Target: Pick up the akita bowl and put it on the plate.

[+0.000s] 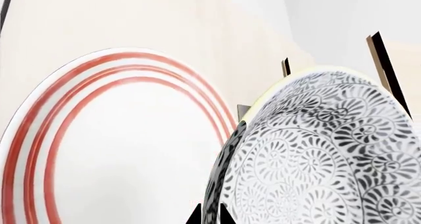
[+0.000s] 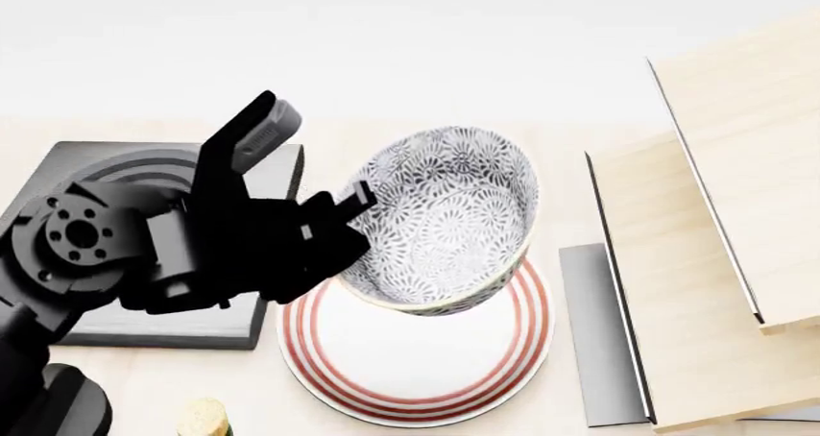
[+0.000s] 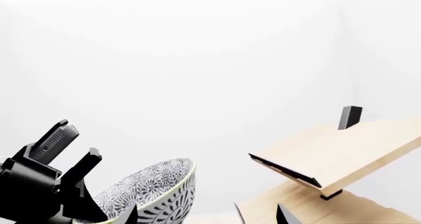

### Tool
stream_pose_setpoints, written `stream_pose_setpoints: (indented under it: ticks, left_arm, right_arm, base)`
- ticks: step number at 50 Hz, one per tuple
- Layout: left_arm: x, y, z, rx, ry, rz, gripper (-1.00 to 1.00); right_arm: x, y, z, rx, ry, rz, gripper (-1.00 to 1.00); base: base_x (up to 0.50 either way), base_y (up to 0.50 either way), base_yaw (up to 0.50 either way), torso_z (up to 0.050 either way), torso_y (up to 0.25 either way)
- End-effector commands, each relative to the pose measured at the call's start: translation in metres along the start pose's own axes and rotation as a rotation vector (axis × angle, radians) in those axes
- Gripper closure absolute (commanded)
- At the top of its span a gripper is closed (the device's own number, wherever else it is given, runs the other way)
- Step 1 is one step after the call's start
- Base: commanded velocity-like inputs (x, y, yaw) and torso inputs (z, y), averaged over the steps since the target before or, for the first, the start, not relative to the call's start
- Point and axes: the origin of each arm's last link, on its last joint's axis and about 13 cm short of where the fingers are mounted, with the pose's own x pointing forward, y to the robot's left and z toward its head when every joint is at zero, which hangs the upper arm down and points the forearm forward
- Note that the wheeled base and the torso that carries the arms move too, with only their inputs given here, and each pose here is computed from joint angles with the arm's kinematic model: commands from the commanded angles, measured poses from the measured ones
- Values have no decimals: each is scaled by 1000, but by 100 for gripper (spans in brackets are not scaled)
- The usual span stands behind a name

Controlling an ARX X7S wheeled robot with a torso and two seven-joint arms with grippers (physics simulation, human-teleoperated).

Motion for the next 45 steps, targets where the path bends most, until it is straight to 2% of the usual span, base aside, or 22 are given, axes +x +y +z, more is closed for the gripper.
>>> stream_pose_setpoints:
  ticks: [1, 5, 13, 18, 39, 45]
  left_arm:
    - [1, 0, -2, -59, 6, -53, 100]
    - [1, 1, -2, -55, 3, -47, 100]
    - [4, 3, 2, -56, -81, -26, 100]
    - [6, 2, 2, -31, -89, -32, 100]
    - [5, 7, 5, -34, -121, -4, 100]
    - [6, 8, 5, -4, -128, 20, 100]
  right_arm:
    - [-2, 0, 1, 7, -1, 6, -100]
    - [-2, 1, 0, 5, 1, 8, -100]
    - [-1, 1, -2, 2, 3, 10, -100]
    - [0, 2, -1, 0, 2, 11, -100]
    - [0, 3, -4, 0, 9, 19, -100]
    - [-1, 3, -4, -1, 12, 19, -100]
  base:
    - [0, 0, 0, 0, 0]
    - [0, 0, 0, 0, 0]
    - [0, 0, 0, 0, 1]
    - [0, 0, 0, 0, 0]
    - [0, 0, 0, 0, 0]
    - [0, 0, 0, 0, 2]
